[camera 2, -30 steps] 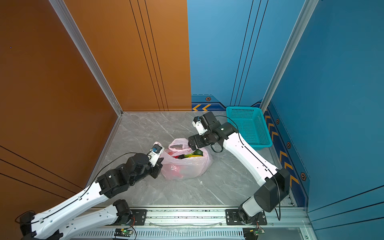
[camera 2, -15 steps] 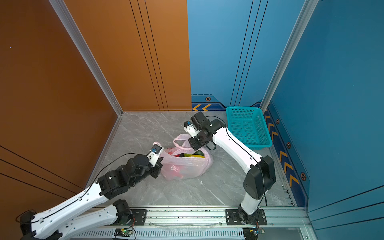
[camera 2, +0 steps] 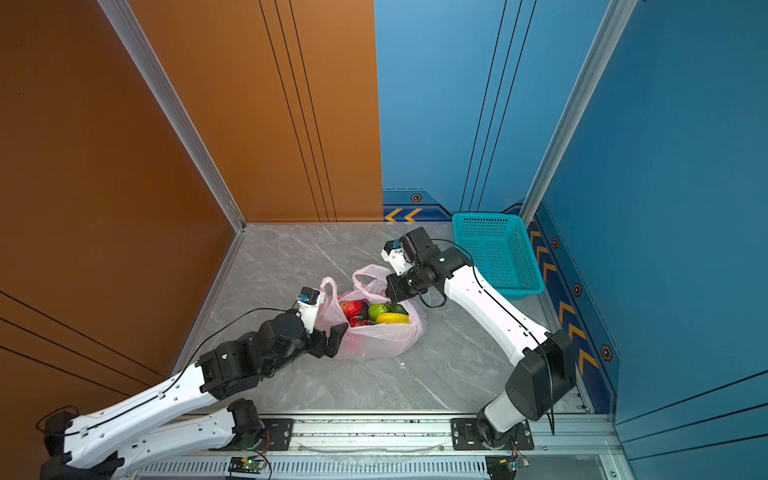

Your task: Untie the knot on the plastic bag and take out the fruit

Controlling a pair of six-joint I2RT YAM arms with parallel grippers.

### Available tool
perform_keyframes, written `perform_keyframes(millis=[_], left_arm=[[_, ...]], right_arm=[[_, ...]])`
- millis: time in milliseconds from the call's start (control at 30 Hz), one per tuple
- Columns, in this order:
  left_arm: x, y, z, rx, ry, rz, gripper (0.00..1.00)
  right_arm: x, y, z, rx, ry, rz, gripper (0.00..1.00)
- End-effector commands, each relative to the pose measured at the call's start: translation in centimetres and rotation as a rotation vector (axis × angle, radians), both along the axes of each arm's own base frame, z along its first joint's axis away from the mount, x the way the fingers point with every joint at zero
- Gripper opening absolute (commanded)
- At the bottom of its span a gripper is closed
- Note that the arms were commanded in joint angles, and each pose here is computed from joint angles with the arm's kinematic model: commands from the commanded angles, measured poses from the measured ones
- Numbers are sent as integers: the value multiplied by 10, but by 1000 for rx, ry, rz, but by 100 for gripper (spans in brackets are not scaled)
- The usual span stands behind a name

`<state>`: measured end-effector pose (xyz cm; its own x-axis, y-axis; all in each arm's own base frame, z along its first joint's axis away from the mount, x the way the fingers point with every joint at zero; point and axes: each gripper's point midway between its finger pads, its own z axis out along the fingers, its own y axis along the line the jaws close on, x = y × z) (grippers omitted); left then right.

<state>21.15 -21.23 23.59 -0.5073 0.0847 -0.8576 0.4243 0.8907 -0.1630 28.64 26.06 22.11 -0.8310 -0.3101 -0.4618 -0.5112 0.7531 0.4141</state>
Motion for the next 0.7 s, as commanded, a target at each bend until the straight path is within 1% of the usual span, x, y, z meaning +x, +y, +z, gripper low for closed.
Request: perform_keyframes(millis=[0,133,200,300,367,400,433,533,667], left_arm=[[8,-11,30,-83,-34,72,98],[9,-30,37,-99,-37,73,98],[10,-33,35,-104,-32,94,98],[17,-20,19,-61,-6,204,100],[18,-6,11,-11,15,276,93],[18,3,10,21,8,317,88],[17,11,10,47,13,350,79],[14,29,9,115,24,400,57],[11,41,22,109,2,409,29]], right_arm=[[-13,3,3,77,49,-54,0],[-27,1,1,122,67,-100,0],[-32,0,-2,131,71,-109,0],[-38,-4,-2,135,67,-123,0],[-40,-9,-2,135,61,-141,0],[-42,-12,-1,135,53,-151,0],[-43,-17,-2,130,51,-169,0],[-49,-29,-4,135,49,-221,0],[-65,-40,-15,141,89,-254,0]])
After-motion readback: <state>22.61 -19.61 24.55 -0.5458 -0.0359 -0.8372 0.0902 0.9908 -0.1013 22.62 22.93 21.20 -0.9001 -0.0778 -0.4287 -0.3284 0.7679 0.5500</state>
